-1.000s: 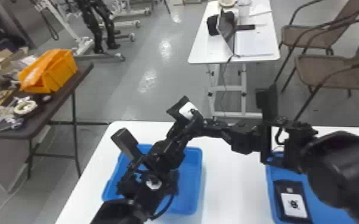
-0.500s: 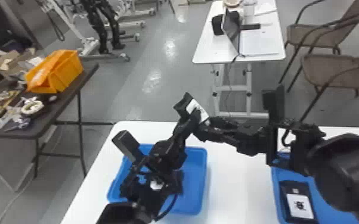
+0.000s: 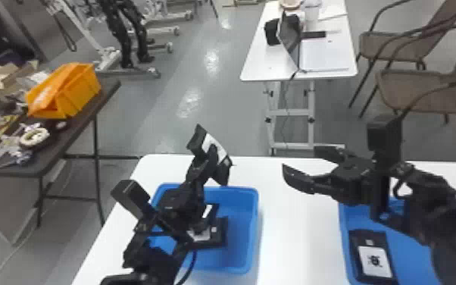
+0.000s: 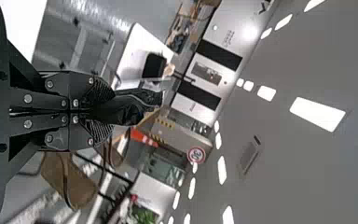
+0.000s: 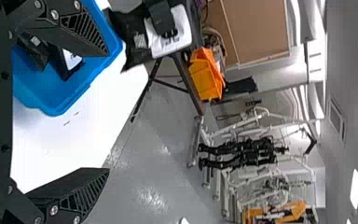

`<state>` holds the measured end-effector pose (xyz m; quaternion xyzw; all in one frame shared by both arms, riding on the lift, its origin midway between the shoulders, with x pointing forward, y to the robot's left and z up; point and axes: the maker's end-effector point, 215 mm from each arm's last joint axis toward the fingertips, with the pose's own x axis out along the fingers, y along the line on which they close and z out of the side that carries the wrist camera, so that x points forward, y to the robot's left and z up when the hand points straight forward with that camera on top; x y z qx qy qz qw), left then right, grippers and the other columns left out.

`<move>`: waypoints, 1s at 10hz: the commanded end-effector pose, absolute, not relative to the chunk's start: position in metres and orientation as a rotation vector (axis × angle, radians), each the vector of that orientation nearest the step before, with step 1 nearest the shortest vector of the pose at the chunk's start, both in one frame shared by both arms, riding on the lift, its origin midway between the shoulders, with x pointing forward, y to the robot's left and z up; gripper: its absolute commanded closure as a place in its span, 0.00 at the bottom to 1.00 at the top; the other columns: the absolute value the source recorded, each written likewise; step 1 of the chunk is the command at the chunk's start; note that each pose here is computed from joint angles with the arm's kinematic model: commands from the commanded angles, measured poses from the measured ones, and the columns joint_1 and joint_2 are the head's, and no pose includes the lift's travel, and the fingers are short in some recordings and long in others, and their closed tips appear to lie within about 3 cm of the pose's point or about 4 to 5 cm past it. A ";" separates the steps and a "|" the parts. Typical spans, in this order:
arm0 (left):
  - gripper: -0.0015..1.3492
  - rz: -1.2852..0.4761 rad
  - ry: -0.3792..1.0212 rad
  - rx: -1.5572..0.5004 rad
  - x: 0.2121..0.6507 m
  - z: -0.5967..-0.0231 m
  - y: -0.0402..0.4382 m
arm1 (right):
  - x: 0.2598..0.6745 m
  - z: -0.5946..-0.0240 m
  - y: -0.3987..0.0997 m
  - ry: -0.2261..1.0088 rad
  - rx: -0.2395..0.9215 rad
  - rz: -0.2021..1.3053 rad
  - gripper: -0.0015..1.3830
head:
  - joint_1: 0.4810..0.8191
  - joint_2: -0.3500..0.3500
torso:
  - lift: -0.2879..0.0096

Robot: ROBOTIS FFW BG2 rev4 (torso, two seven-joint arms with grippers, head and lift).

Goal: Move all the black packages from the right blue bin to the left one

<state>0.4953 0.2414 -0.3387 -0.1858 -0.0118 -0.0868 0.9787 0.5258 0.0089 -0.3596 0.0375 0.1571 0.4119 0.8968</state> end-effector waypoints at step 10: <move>0.09 -0.145 0.338 0.232 0.430 -0.453 0.319 | 0.476 -0.412 -0.112 0.377 0.117 0.534 0.09 | 0.63 0.87 | 0.83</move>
